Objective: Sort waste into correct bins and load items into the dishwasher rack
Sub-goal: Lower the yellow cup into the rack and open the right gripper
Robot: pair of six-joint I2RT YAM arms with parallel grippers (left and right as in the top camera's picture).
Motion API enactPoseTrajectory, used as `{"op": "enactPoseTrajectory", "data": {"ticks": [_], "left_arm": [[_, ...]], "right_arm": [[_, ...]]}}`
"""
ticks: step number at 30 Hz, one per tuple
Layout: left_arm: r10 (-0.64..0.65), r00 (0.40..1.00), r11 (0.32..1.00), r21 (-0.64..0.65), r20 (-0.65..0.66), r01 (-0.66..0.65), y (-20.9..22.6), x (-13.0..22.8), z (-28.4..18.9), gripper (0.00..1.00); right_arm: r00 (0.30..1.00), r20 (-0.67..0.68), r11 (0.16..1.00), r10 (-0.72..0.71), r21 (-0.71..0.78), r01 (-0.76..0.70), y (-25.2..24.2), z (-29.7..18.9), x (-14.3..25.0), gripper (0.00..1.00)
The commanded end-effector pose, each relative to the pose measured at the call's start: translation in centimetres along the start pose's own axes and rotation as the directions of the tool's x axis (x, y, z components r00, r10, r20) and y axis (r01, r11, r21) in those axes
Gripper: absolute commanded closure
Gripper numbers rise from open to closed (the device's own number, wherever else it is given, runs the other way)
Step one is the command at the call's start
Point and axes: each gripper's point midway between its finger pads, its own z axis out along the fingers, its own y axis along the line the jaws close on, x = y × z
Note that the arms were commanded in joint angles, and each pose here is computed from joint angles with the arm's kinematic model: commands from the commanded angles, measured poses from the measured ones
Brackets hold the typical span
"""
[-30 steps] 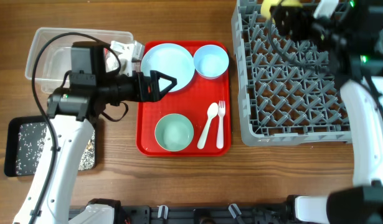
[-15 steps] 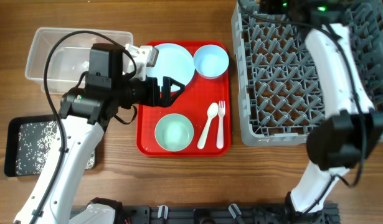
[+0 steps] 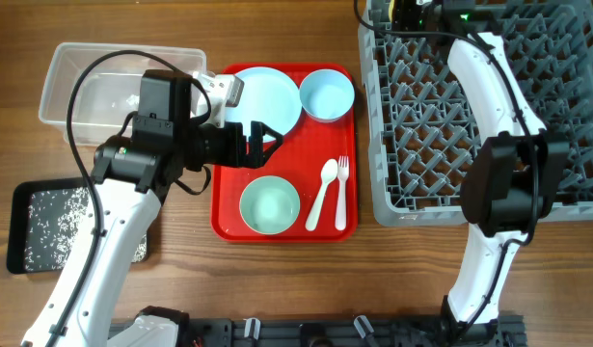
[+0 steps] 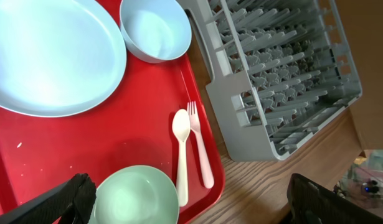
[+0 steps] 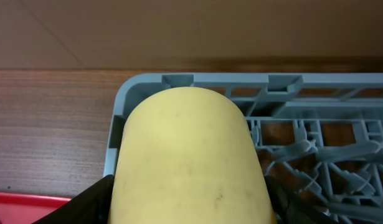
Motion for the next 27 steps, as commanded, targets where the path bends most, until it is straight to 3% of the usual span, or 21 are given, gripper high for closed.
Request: {"op": "enactPoseTrajectory", "data": {"ticks": [1,10,15,27], "left_arm": [[0.037,0.999,0.999,-0.008,0.021,-0.037,-0.35,-0.47,-0.52,0.00],[0.040,0.999,0.999,-0.008,0.021,-0.039,-0.34,-0.46,-0.52,0.00],[0.040,0.999,0.999,-0.008,0.021,-0.039,-0.34,-0.46,-0.52,0.00],[0.038,0.999,0.999,-0.009,0.017,-0.037,-0.32,-0.37,-0.52,0.00]], "right_arm": [[1.000,0.009,1.000,-0.011,0.014,0.011,0.35,1.07,-0.18,0.53],[1.000,0.014,1.000,0.006,0.012,-0.006,0.44,1.70,-0.07,0.52],[1.000,0.018,1.000,0.006,0.009,-0.006,0.51,1.70,-0.16,0.36],[0.999,0.036,1.000,0.006,0.007,-0.006,0.54,1.68,-0.61,0.16]]}}
